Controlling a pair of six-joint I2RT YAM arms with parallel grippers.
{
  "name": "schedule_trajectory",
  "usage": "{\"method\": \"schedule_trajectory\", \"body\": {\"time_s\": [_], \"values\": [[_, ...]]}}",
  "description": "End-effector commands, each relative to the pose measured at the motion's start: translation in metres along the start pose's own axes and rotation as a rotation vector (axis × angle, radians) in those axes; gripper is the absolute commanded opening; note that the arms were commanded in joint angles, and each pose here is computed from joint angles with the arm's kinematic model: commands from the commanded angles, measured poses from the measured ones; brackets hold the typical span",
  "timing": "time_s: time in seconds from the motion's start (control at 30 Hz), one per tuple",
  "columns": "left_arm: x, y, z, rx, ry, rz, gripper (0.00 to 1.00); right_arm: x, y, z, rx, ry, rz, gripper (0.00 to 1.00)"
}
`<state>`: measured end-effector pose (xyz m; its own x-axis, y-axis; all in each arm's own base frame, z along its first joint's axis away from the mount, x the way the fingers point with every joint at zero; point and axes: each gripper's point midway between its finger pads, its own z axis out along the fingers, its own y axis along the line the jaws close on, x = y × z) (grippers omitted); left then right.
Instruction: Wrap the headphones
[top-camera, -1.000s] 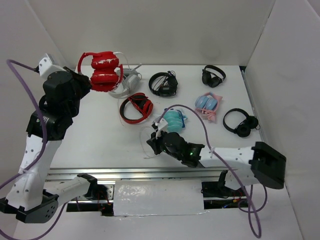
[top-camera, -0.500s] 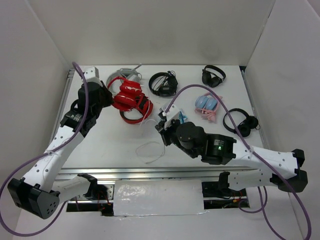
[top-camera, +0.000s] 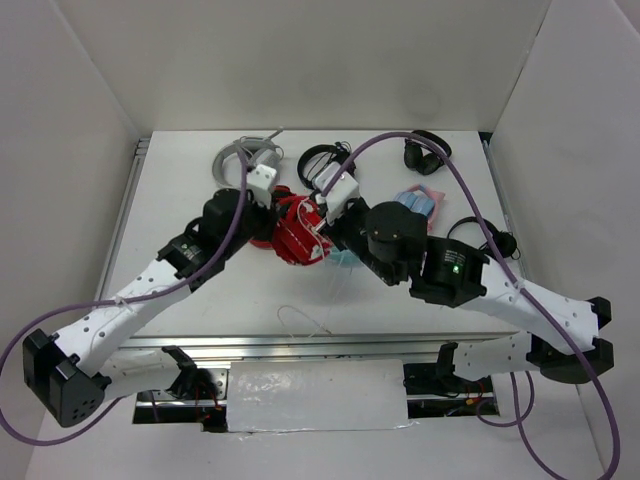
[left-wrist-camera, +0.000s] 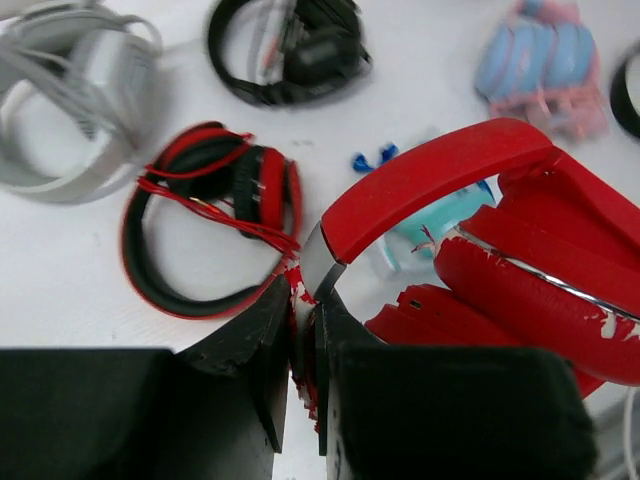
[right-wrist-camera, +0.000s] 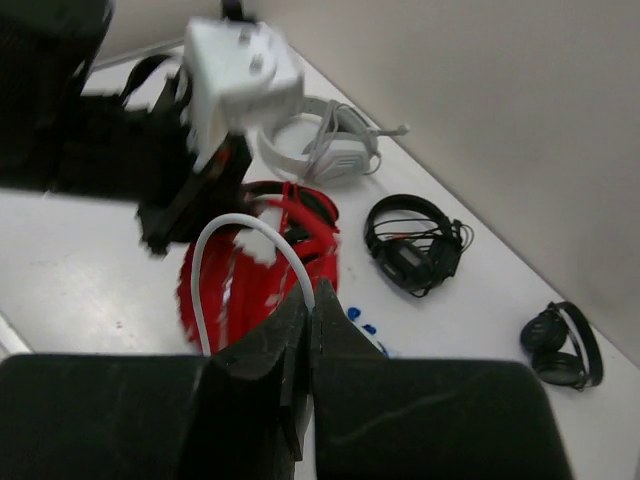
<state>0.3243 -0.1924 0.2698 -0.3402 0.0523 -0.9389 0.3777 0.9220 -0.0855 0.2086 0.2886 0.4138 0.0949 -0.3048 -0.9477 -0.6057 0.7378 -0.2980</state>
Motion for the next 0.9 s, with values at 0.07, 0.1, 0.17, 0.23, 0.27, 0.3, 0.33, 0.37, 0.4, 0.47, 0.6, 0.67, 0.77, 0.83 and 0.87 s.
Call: {"method": "schedule_trajectory", "body": {"time_s": [0.07, 0.1, 0.17, 0.23, 0.27, 0.3, 0.33, 0.37, 0.4, 0.47, 0.6, 0.67, 0.77, 0.83, 0.87], "values": [[-0.007, -0.058, -0.018, 0.176, -0.111, 0.157, 0.00, -0.014, -0.032, 0.017, 0.017, -0.013, -0.084, 0.00], [-0.006, -0.064, -0.021, 0.197, -0.116, 0.168, 0.00, -0.016, -0.036, 0.021, 0.012, -0.015, -0.084, 0.00], [-0.003, -0.083, -0.033, 0.266, -0.130, 0.198, 0.00, -0.008, -0.050, 0.033, 0.044, 0.013, -0.089, 0.00], [0.004, -0.094, -0.040, 0.315, -0.126, 0.220, 0.00, -0.001, -0.053, 0.044, 0.041, 0.039, -0.095, 0.00], [0.004, -0.103, -0.047, 0.342, -0.138, 0.231, 0.00, 0.003, -0.068, 0.048, 0.083, 0.053, -0.085, 0.00], [0.008, -0.106, -0.050, 0.352, -0.138, 0.240, 0.00, 0.004, -0.072, 0.050, 0.093, 0.056, -0.070, 0.00], [0.011, -0.108, -0.052, 0.353, -0.135, 0.248, 0.00, 0.006, -0.078, 0.053, 0.104, 0.056, -0.060, 0.00], [0.013, -0.115, -0.058, 0.376, -0.141, 0.256, 0.00, 0.014, -0.092, 0.056, 0.131, 0.070, -0.047, 0.00], [0.014, -0.118, -0.060, 0.385, -0.140, 0.261, 0.00, 0.015, -0.091, 0.059, 0.095, 0.061, -0.034, 0.00], [0.016, -0.129, -0.069, 0.425, -0.142, 0.278, 0.00, 0.027, -0.114, 0.067, 0.127, 0.083, -0.004, 0.00], [0.019, -0.143, -0.083, 0.482, -0.137, 0.303, 0.00, 0.056, -0.136, 0.085, 0.134, 0.150, 0.030, 0.00], [0.018, -0.149, -0.091, 0.511, -0.148, 0.301, 0.00, 0.068, -0.144, 0.092, 0.143, 0.163, 0.051, 0.00], [0.014, -0.154, -0.101, 0.563, -0.180, 0.296, 0.00, 0.095, -0.159, 0.102, 0.140, 0.198, 0.119, 0.00], [0.009, -0.156, -0.110, 0.599, -0.204, 0.288, 0.00, 0.114, -0.172, 0.107, 0.145, 0.227, 0.166, 0.00], [0.006, -0.156, -0.114, 0.610, -0.212, 0.284, 0.00, 0.120, -0.167, 0.111, 0.105, 0.232, 0.181, 0.00]]}}
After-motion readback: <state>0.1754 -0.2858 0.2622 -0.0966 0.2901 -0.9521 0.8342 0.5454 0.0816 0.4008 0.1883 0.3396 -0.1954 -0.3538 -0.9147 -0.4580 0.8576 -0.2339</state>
